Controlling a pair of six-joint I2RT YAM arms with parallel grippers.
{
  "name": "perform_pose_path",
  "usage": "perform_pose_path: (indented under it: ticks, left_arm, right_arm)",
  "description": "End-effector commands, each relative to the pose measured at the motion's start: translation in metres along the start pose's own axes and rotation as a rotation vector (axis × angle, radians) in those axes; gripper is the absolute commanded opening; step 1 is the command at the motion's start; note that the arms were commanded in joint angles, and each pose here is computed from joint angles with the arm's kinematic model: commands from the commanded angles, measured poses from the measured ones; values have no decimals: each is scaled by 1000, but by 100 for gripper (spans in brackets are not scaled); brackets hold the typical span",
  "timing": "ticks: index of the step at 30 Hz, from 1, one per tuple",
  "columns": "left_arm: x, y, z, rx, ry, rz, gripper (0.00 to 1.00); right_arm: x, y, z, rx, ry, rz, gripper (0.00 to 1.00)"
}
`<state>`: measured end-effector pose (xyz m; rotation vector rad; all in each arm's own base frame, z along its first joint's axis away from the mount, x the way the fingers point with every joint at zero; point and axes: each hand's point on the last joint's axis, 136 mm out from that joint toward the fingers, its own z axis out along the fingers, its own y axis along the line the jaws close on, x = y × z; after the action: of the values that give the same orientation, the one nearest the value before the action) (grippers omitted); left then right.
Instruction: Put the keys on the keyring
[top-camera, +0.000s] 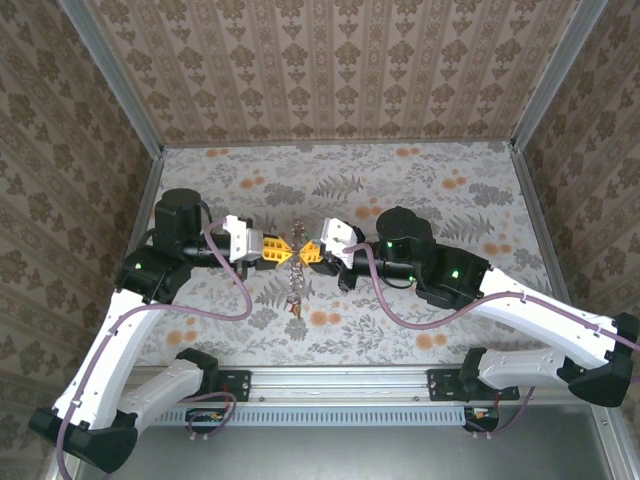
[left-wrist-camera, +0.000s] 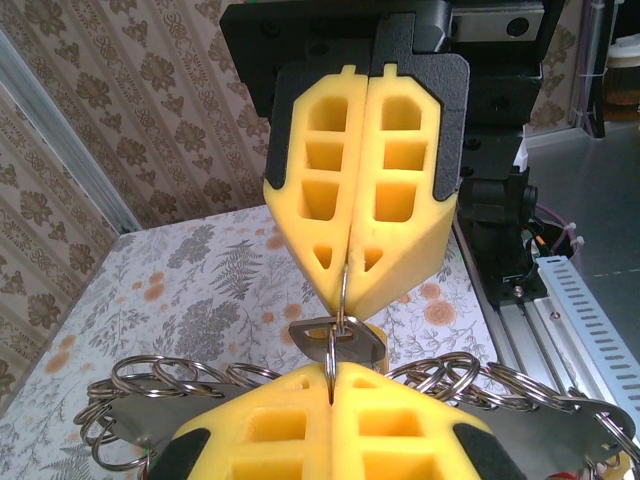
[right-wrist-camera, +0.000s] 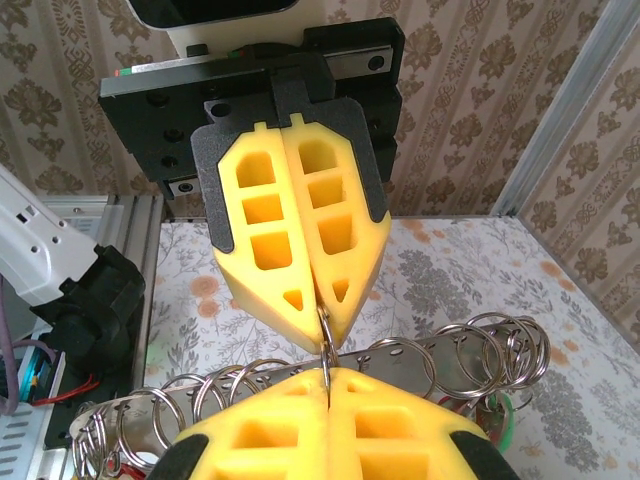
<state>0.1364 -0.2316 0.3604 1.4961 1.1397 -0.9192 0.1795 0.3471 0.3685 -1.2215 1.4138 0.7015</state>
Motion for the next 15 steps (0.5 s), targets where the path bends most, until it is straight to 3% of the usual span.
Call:
perform_pose_path:
  ticks: [1,15]
  left_arm:
    - [-6,-2,-1,11,-26,12,0]
    - [-7,-2,-2,10,-29,14,0]
  right_arm:
    - [-16,-8,-8,50,-43,-23,0]
    - [-14,-13,-8,75,-33,-20,0]
